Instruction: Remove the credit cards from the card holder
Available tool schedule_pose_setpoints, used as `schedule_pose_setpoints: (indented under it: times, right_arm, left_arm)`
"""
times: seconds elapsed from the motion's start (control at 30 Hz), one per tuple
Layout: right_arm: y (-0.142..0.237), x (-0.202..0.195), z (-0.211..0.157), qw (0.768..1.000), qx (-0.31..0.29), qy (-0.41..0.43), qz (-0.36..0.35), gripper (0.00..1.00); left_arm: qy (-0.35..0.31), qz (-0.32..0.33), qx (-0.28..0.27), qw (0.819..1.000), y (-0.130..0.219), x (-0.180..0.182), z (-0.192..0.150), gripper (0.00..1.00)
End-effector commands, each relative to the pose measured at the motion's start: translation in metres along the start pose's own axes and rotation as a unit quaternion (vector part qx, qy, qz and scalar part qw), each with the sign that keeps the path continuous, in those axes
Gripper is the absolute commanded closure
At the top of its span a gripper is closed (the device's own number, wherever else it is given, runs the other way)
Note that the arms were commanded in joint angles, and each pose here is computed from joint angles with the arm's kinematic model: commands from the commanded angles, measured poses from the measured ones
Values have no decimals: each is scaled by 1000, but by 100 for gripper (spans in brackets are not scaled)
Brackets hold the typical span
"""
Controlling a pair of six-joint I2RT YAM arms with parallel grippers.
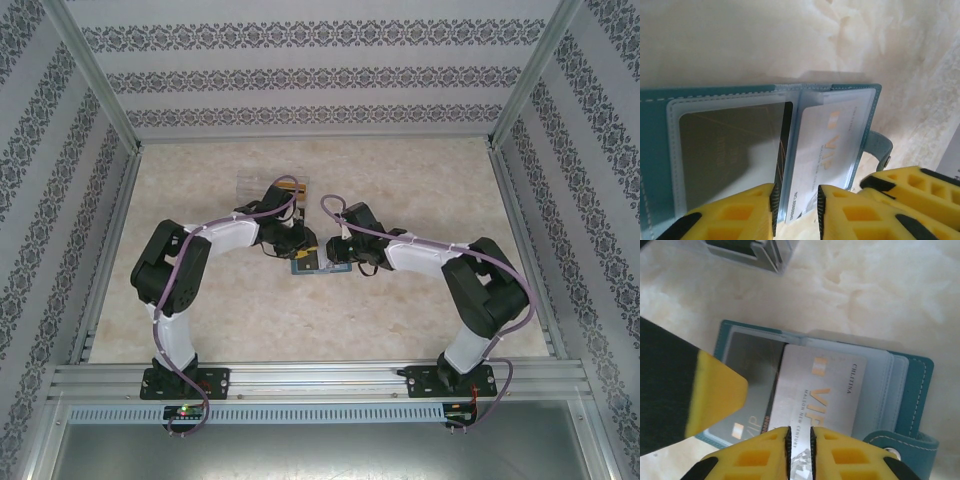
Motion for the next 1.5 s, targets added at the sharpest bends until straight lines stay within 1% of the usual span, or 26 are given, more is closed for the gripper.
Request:
schedule_pose_setpoints:
  times: [0.0, 0.27, 0.37, 0.5, 0.93, 1.17, 1.47]
  right_arm:
    - [-2, -8, 2, 999, 11, -18, -28, 81]
    - [-9, -22, 0, 998, 28, -44, -45, 81]
    - [-10, -25, 1, 997, 34, -54, -39, 81]
    - [-13, -27, 0, 997, 40, -61, -39, 81]
    - [-15, -33, -2, 995, 52, -75, -43, 82]
    - [-16, -34, -1, 995, 54, -78, -42, 82]
    - [-17, -35, -2, 994, 58, -81, -39, 82]
  left_arm:
    - [2, -22, 8, 1000, -7, -4, 3, 75]
    - [4, -33, 28, 999, -18, -3, 4, 75]
    - [0, -41, 36, 999, -19, -6, 4, 75]
    - [-4, -31, 39, 999, -17, -6, 5, 75]
    - [-3, -31, 50, 998, -26, 0, 4, 76]
    - [-19, -54, 52, 997, -27, -6, 6, 79]
    - [-23, -60, 58, 996, -30, -6, 6, 80]
Point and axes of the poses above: each hand's point on the last joint's axis, 136 mm out from that joint toward the fingers, its own y axis back along the fingers, its own x axis along the line the jaws close on, z = x × y, the point moved 8 cm from there along y, back along the fingers, and after that the axes turned 3 degrees about -y, right-handed, at the moved point
